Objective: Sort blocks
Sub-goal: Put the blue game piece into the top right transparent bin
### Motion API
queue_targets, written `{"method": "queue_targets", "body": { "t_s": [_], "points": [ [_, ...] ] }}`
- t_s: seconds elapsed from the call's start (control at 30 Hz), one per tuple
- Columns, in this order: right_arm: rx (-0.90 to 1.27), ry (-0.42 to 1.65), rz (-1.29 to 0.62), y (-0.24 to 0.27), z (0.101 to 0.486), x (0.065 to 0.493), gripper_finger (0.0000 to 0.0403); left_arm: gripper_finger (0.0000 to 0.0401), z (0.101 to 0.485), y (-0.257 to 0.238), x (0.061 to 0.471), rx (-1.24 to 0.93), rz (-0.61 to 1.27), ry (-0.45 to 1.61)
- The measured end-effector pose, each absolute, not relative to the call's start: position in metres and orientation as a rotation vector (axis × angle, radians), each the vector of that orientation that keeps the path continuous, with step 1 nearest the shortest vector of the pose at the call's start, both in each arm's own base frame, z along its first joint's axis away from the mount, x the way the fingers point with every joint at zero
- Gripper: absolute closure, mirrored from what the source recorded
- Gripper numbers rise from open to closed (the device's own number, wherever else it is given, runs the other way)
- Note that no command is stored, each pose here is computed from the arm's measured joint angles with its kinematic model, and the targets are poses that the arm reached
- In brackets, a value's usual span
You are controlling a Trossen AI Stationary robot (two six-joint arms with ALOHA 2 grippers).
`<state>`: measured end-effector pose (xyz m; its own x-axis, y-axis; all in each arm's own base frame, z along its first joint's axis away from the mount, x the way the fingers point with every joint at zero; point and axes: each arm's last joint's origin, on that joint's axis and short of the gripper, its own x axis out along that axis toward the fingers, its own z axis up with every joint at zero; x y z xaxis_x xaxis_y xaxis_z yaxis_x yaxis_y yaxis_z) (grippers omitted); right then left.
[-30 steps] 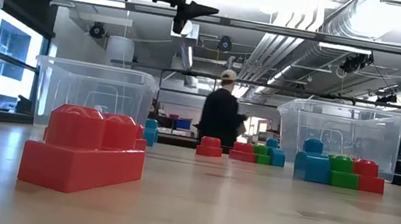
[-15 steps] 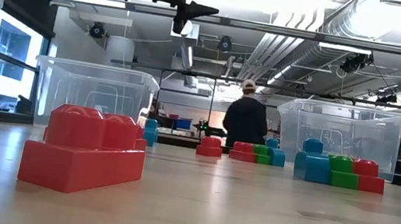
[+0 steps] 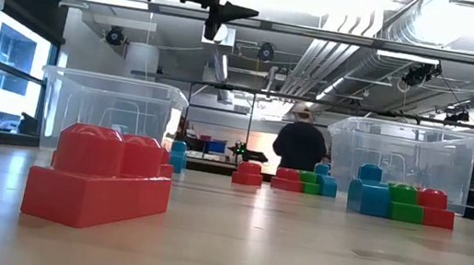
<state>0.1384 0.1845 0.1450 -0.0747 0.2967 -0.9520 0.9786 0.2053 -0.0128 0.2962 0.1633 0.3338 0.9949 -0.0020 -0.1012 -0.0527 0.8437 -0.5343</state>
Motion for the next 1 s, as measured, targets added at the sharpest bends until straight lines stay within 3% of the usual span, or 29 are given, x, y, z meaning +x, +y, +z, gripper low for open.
{"method": "queue_targets", "body": {
  "t_s": [0.3, 0.53, 0.73, 0.87, 1.0],
  "points": [
    [1.221, 1.545, -0.921, 0.183, 0.147, 0.138, 0.0384, 0.0217, 0.334, 0.163, 0.296, -0.563, 0.025, 0.093],
    [1.17, 1.386, -0.865, 0.165, 0.199, 0.139, 0.038, 0.0217, 0.359, 0.162, 0.289, -0.51, -0.015, -0.07],
    [1.105, 0.811, -0.747, 0.122, 0.265, 0.152, 0.0395, 0.0217, 0.378, 0.159, 0.277, -0.417, -0.026, -0.168],
    [0.968, 0.509, -0.83, 0.075, 0.293, 0.158, 0.0398, 0.0217, 0.386, 0.158, 0.27, -0.4, -0.023, -0.192],
    [0.816, 0.372, -1.026, 0.023, 0.302, 0.16, 0.0399, 0.0217, 0.39, 0.157, 0.265, -0.39, -0.02, -0.206]
  ]
}}
